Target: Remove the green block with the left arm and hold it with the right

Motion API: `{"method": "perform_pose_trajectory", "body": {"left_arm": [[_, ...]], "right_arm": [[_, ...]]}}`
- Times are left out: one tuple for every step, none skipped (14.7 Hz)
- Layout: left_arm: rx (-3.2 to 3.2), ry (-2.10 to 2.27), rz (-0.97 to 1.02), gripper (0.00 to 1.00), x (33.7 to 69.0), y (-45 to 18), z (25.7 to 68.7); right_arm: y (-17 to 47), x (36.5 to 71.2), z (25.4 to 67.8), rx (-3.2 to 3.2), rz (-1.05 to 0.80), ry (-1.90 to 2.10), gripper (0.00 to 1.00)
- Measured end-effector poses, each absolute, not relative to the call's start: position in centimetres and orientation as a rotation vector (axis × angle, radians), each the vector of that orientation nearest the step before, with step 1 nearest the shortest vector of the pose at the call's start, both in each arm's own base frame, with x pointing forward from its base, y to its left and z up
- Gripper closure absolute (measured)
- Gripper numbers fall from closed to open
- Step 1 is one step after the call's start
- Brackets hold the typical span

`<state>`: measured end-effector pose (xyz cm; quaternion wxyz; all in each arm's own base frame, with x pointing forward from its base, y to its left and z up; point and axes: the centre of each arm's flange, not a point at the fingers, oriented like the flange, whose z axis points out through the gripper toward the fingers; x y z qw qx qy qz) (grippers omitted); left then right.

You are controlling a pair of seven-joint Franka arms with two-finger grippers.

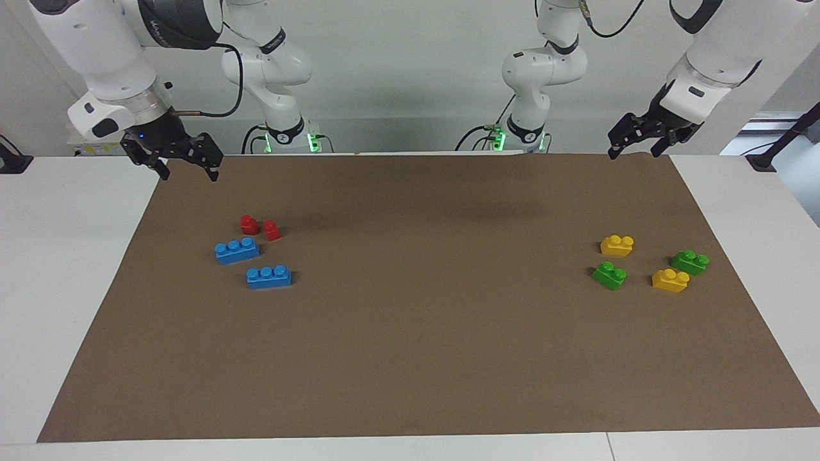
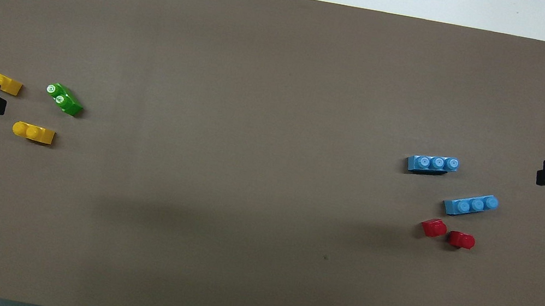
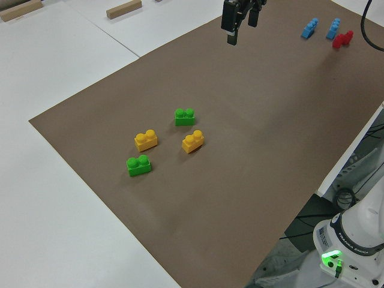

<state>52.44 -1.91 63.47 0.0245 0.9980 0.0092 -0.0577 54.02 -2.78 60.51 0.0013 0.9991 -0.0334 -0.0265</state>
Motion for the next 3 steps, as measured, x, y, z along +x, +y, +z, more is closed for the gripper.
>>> {"method": "perform_pose_trajectory", "body": {"left_arm": [[3.090,0.026,-0.178,0.00,52.44,-1.97,63.47],[3.091,0.024,-0.179,0.00,52.44,-2.03,63.47],[3.092,0.023,-0.179,0.00,52.44,-2.08,63.46]], "right_arm": [[-2.79,54.01,60.50,3.136,-0.085,-0.105,0.00],[-2.79,54.01,60.48,3.136,-0.086,-0.105,0.00],[-2.83,54.01,60.48,3.136,-0.086,-0.106,0.00]]}}
